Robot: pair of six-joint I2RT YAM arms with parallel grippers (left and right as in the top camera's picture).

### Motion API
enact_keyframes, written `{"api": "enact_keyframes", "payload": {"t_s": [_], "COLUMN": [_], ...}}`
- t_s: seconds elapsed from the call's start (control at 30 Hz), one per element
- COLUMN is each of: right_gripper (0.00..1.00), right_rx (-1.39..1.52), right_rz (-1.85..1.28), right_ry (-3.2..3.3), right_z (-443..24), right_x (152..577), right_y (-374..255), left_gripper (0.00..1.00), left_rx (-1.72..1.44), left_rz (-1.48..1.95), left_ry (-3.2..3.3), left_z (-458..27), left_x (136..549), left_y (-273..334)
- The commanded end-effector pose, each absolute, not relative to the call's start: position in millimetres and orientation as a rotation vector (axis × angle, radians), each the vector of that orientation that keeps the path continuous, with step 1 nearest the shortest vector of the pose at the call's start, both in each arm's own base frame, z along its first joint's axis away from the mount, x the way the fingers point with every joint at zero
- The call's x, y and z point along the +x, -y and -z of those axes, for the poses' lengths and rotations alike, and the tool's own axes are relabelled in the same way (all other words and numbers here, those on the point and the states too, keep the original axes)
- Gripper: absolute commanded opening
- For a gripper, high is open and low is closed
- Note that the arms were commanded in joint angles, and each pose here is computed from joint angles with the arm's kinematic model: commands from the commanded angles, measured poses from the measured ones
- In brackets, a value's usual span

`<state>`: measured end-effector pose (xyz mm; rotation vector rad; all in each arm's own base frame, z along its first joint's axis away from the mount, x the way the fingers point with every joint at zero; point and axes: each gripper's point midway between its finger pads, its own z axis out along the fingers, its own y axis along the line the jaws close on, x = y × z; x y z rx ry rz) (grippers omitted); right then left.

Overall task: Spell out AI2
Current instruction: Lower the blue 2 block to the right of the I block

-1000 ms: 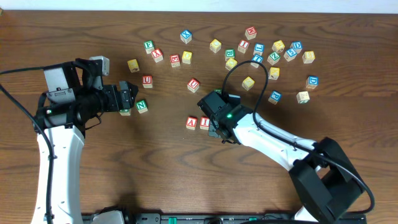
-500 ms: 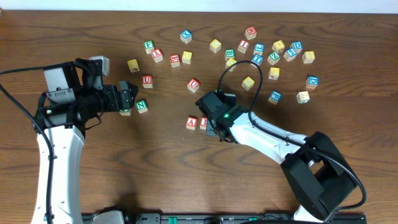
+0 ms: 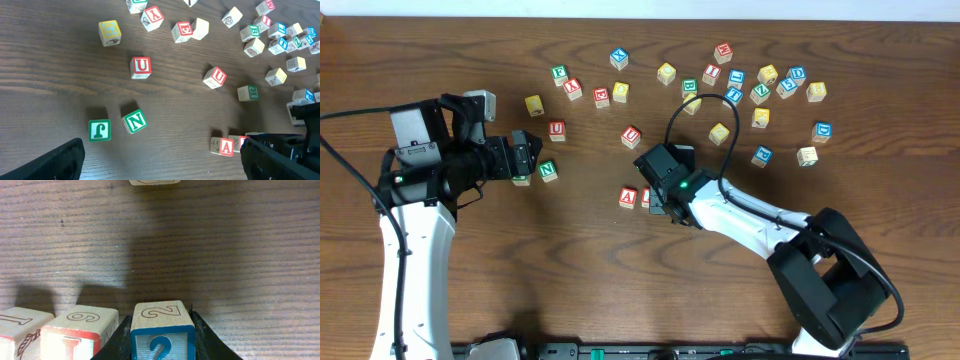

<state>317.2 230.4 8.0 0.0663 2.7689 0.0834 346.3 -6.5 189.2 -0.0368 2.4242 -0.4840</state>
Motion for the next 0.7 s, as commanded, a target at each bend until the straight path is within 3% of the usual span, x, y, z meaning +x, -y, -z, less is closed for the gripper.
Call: {"api": "enact_keyframes", "payload": {"t_s": [0.0,0.67], "right_gripper": [0.09,0.11], "right_rx": [0.041,0.078], "right_rz": [-0.032,-0.015], "right_ry": [-2.776,-2.803], "right_z": [-0.1,2.2], "right_x": [317.0,310.6], "right_y": [-223.5,-219.3], "left_gripper": [0.98,0.98], "left_rx": [-0.02,-0.02], "left_rz": [0.475,0.475], "left_ry": [-2.412,-2.412], "left_z": [-193.7,-193.7], "left_x": [349.7,349.7], "left_y": [4.7,4.7]}}
